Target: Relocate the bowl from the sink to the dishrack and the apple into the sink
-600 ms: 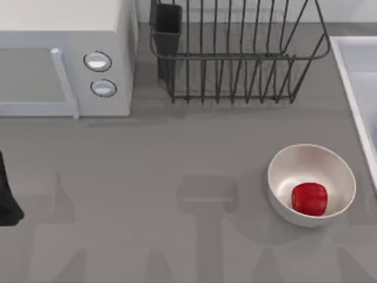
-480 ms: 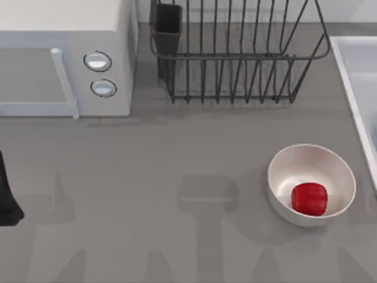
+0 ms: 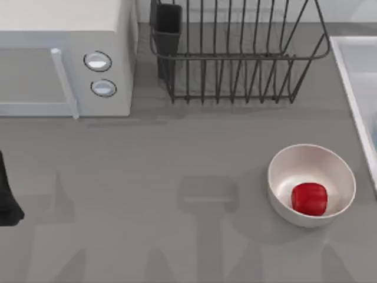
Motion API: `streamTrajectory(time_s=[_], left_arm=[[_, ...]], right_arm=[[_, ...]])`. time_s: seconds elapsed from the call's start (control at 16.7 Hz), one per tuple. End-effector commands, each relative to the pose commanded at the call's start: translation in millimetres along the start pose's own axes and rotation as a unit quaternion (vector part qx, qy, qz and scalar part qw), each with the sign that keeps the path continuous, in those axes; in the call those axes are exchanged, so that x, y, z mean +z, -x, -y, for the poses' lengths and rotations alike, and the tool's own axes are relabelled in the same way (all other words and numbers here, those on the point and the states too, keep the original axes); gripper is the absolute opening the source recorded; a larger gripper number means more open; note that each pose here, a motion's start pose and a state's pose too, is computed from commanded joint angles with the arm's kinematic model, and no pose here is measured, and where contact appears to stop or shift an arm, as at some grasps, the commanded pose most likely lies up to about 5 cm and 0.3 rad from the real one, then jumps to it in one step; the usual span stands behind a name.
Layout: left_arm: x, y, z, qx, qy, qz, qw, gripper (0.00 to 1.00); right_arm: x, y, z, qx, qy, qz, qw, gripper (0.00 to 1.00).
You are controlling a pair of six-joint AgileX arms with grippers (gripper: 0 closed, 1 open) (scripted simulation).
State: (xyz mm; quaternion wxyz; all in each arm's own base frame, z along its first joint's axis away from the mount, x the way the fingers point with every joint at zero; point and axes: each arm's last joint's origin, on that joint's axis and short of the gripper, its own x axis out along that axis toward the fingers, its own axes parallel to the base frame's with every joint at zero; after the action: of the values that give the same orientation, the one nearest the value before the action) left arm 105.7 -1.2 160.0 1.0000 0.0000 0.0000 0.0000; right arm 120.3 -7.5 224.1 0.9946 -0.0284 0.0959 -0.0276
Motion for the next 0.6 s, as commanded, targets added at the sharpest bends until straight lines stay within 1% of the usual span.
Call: streamTrajectory(time_s=[0.18, 0.3, 0.48, 0.6], left_arm=[[0, 0, 0, 0.0, 0.0, 0.0, 1.0, 1.0], [0, 0, 0, 0.0, 0.0, 0.0, 1.0, 1.0], [0, 0, 0, 0.0, 0.0, 0.0, 1.0, 1.0], [0, 0, 0, 0.0, 0.0, 0.0, 1.0, 1.0]], right_arm=[[44, -20, 7, -0.01, 0.017, -0.077, 0.997, 1.0], [73, -45, 14, -0.014, 0.027, -0.135, 0.99, 1.0], [107, -98, 29, -0.016, 0.037, -0.227, 0.973, 1.0], [120, -141, 42, -0.013, 0.041, -0.289, 0.956, 1.0]])
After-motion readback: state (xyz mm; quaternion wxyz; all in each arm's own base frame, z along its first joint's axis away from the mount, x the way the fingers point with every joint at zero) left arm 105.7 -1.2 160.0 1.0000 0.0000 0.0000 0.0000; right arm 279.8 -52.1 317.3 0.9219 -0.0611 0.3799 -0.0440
